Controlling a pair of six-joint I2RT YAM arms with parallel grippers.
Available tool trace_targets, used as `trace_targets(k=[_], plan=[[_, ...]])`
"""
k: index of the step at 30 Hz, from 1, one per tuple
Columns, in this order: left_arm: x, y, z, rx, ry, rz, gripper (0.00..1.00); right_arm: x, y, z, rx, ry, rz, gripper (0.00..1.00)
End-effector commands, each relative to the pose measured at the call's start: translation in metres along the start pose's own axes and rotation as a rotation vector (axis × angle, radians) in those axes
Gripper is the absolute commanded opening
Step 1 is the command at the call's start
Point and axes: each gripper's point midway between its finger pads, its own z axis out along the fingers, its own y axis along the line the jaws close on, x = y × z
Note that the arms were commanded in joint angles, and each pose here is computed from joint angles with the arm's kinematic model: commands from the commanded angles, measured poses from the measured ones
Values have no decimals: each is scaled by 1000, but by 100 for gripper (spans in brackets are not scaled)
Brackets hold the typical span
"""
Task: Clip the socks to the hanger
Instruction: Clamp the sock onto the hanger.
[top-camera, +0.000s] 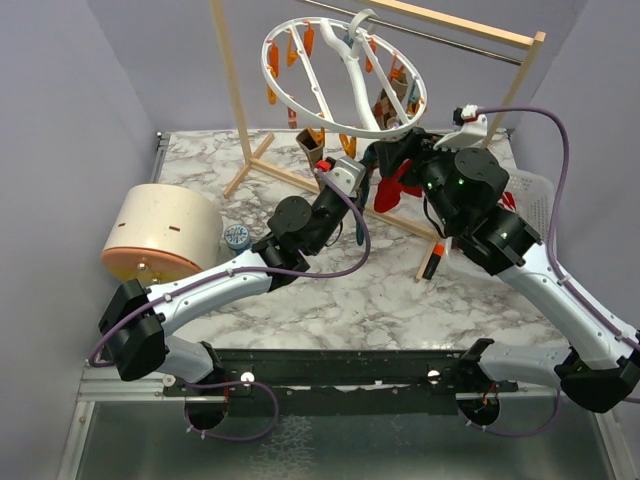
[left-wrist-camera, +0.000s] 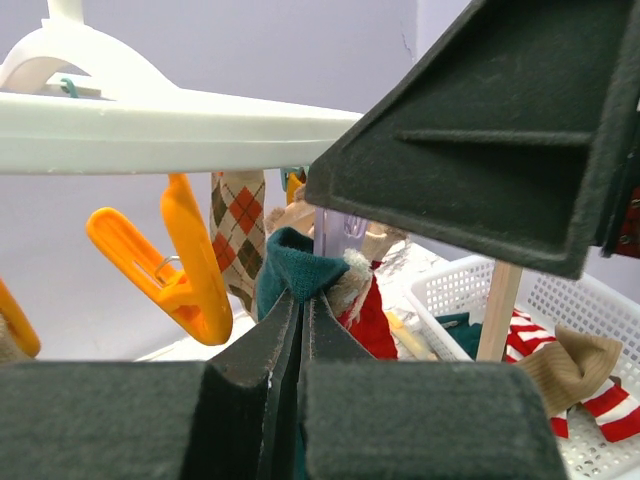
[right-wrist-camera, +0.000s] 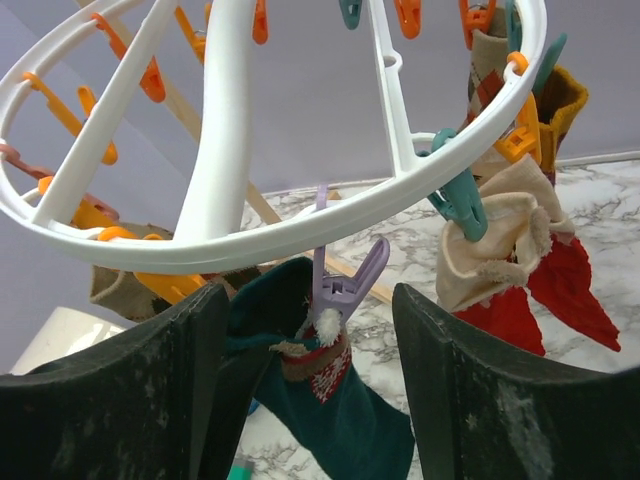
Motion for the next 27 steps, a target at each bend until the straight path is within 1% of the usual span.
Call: trace_targets(k=[1, 3, 5, 8, 11, 15, 17, 20, 22, 25, 27], plan=[[-12, -3, 4, 14, -36, -15, 0, 1, 3, -14, -40, 24, -15, 75], [-11, -3, 4, 14, -34, -17, 0, 1, 3, -17, -53, 26, -19, 79], [-10, -4, 4, 12, -32, -24, 0, -2, 5, -22, -73, 17, -14, 86], [-8, -3, 4, 7, -28, -30, 0, -2, 6, -26, -92, 20, -18, 93], [-7, -3, 4, 8, -26, -34, 0, 2, 9, -28, -118, 41, -50, 99], [-5, -5, 6, 10, -23, -36, 0, 6, 11, -32, -153, 43, -69, 100], [-6, -6, 6, 13, -25, -38, 0, 5, 11, -34, -163, 12, -40, 99], [-7, -7, 7, 19, -27, -39, 3, 3, 8, -44, -193, -43, -16, 97], [-7, -9, 8, 26, -28, -40, 5, 6, 9, -51, -223, -28, -44, 97], [-6, -11, 9, 36, -28, -43, 10, 12, 11, -58, -255, 13, -80, 97], [-6, -13, 10, 41, -28, -45, 12, 15, 11, -61, -268, 22, -95, 95]])
